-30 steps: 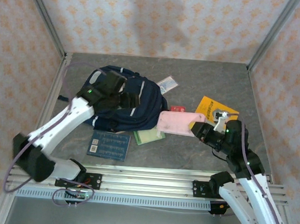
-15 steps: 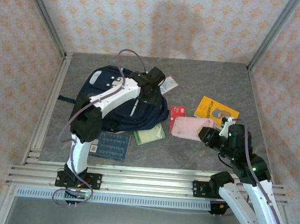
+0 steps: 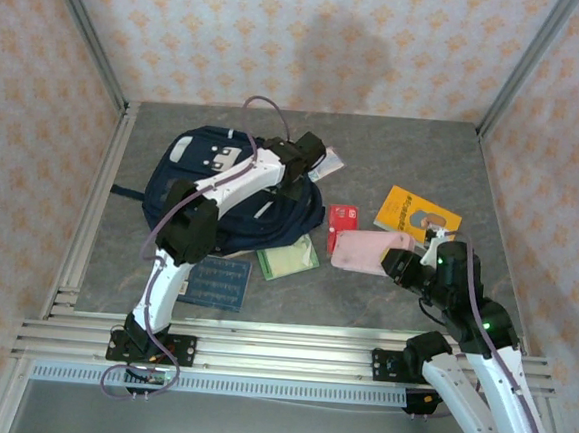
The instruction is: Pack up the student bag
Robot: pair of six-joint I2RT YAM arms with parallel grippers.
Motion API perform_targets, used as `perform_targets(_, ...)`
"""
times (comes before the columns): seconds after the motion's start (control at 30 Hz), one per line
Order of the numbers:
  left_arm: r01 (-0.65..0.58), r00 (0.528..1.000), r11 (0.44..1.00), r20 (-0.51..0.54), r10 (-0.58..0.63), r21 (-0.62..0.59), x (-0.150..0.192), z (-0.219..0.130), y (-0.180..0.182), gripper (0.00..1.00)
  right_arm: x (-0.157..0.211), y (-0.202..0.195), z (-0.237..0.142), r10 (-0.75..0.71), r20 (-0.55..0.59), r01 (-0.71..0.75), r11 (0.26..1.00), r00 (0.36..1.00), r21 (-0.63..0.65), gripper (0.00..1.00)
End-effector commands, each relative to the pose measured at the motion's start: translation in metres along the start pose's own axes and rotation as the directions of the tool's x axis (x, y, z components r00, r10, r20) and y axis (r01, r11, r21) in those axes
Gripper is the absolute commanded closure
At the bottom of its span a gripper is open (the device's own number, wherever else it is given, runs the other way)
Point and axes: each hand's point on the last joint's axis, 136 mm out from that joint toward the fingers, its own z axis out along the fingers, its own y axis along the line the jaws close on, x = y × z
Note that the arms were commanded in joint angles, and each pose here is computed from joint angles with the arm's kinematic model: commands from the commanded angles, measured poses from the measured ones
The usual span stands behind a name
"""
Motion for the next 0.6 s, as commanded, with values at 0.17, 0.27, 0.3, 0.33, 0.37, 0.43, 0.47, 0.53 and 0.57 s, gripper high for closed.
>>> perform_targets(0.17,0.035,0.985,0.998,0.171,-0.027,-0.043,-0.03,-0.099,0.054,1.0,-0.04,0.027,-0.002,-0.006,0.128,0.014,0.998,0.992,-0.068,0.9)
perform_targets(0.27,0.017,0.969,0.998,0.246,-0.001,-0.063,-0.037,-0.142,0.077,1.0,-0.052,0.039,0.006,0.021,0.133,-0.007,0.994,0.991,-0.106,0.9)
perform_targets(0.3,0.014,0.967,0.996,0.255,0.007,-0.083,-0.038,-0.149,0.085,1.0,-0.055,0.043,0.009,0.031,0.134,-0.016,0.993,0.991,-0.119,0.9)
perform_targets(0.33,0.031,0.955,0.996,0.296,-0.006,-0.081,-0.038,-0.172,0.1,1.0,-0.059,0.047,0.013,0.044,0.135,-0.026,0.991,0.99,-0.134,0.9)
perform_targets(0.37,0.043,0.95,0.996,0.311,-0.018,-0.072,-0.037,-0.181,0.11,1.0,-0.062,0.051,0.016,0.057,0.134,-0.037,0.988,0.989,-0.15,0.9)
perform_targets(0.43,0.084,0.937,0.996,0.342,-0.065,-0.042,-0.035,-0.197,0.133,1.0,-0.069,0.062,0.022,0.092,0.134,-0.064,0.979,0.987,-0.196,0.89)
perform_targets(0.47,0.1,0.931,0.994,0.355,-0.081,-0.034,-0.034,-0.201,0.142,1.0,-0.071,0.068,0.024,0.105,0.13,-0.073,0.972,0.986,-0.224,0.89)
perform_targets(0.53,0.108,0.92,0.994,0.38,-0.097,-0.008,-0.033,-0.209,0.155,1.0,-0.076,0.084,0.031,0.144,0.109,-0.107,0.951,0.983,-0.291,0.89)
perform_targets(0.57,0.1,0.917,0.995,0.385,-0.1,0.019,-0.034,-0.212,0.157,1.0,-0.078,0.091,0.034,0.153,0.102,-0.113,0.942,0.983,-0.316,0.88)
